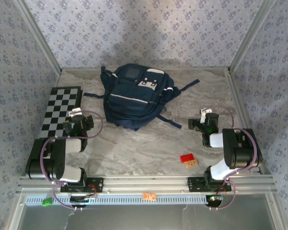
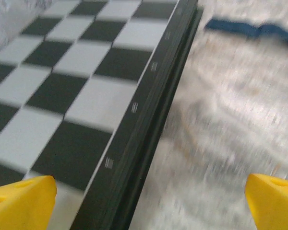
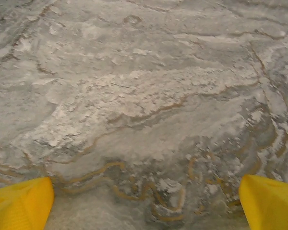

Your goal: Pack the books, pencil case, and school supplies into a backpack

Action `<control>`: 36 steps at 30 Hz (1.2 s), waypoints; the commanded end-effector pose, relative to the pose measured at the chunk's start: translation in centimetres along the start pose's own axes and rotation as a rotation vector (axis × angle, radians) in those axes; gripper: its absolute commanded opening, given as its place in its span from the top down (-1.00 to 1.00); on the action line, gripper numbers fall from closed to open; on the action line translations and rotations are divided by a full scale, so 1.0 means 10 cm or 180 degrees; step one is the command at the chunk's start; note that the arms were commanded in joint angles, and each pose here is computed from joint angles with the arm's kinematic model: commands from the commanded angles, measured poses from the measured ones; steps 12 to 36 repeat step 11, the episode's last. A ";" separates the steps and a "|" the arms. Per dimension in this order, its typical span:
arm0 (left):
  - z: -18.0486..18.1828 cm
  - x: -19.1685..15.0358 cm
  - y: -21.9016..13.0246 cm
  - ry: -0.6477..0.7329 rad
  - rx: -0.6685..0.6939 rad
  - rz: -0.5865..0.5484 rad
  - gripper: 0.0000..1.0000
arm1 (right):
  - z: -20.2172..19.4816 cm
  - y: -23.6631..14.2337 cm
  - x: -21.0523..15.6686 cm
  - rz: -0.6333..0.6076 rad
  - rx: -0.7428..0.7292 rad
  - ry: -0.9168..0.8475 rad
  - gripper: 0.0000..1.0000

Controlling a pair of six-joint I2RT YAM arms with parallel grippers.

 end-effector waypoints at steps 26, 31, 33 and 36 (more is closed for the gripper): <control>-0.25 0.32 0.20 0.0031 -0.0401 -0.0329 -1.00 | -0.12 -0.01 0.51 -0.0677 -0.0084 0.0063 -1.00; -0.25 0.32 0.20 0.0031 -0.0401 -0.0329 -1.00 | -0.12 -0.01 0.51 -0.0677 -0.0084 0.0063 -1.00; -0.25 0.32 0.20 0.0031 -0.0401 -0.0329 -1.00 | -0.12 -0.01 0.51 -0.0677 -0.0084 0.0063 -1.00; -0.25 0.32 0.20 0.0031 -0.0401 -0.0329 -1.00 | -0.12 -0.01 0.51 -0.0677 -0.0084 0.0063 -1.00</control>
Point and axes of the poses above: each hand's point on the last joint's axis, 136 mm out from that joint toward the fingers, its own y axis out along the fingers, its own z axis along the line the jaws close on, x = y × z, the point moved 6 cm from there along -y, back along the fingers, and after that the axes turned 3 degrees about -y, right-handed, at the moved point
